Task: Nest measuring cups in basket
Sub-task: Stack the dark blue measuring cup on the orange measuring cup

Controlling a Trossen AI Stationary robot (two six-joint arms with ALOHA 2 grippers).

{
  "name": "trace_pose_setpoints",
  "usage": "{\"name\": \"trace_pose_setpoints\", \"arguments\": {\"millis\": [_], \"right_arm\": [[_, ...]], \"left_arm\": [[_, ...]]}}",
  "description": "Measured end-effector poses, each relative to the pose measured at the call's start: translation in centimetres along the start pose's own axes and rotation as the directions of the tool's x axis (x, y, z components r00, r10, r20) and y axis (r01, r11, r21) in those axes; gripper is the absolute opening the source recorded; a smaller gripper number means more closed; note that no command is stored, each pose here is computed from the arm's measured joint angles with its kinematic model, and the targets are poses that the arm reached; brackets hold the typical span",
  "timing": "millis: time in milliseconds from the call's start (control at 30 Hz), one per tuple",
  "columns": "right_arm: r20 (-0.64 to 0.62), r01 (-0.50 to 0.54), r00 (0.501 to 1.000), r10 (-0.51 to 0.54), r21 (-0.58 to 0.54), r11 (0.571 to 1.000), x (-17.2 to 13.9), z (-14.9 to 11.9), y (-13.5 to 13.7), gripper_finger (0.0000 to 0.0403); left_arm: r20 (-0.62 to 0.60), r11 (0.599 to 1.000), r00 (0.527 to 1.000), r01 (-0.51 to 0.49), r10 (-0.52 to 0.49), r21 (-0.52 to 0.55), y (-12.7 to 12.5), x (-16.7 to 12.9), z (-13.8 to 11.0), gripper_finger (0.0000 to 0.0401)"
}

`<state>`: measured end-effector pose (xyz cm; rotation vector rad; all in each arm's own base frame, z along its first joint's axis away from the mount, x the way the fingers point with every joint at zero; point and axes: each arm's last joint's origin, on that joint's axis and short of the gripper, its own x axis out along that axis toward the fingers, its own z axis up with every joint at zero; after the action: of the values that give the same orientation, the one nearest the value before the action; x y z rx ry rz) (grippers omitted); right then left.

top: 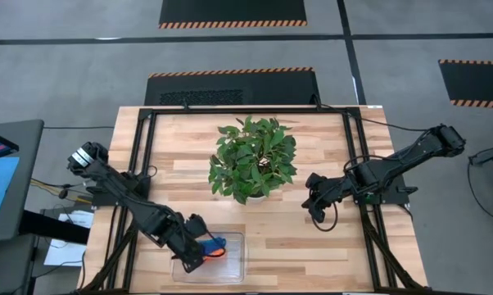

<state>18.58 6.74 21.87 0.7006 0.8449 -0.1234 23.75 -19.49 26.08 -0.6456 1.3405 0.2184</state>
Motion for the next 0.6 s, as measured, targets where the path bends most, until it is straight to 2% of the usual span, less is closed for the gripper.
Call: {"name": "trace_pose_setpoints", "arguments": {"millis": [167, 400, 500, 600], "right_arm": [[-0.003, -0.003, 1.0, 0.003, -0.003, 1.0, 0.0, -0.1, 0.1, 0.0013], [-0.027, -0.021, 0.999, 0.02, -0.033, 0.999, -0.1, -0.8, 0.5, 0.0013], [-0.031, -0.025, 0.999, 0.024, -0.039, 0.999, -0.1, -0.9, 0.6, 0.0013], [-0.028, -0.024, 0.999, 0.023, -0.039, 0.999, -0.1, -0.9, 0.6, 0.0013]], "left_arm": [[-0.048, 0.997, 0.996, -0.076, 0.076, 0.001, 0.5, 0.0, -1.4, 0.0112], [-0.069, 0.996, 0.995, -0.081, 0.078, -0.049, 0.3, 0.0, -2.3, 0.0112], [0.029, 0.993, 0.996, -0.078, 0.08, -0.085, 0.1, 0.0, -2.2, 0.0112], [0.152, 0.997, 0.988, -0.029, 0.04, -0.074, -0.6, 0.0, -2.5, 0.0105]]}}
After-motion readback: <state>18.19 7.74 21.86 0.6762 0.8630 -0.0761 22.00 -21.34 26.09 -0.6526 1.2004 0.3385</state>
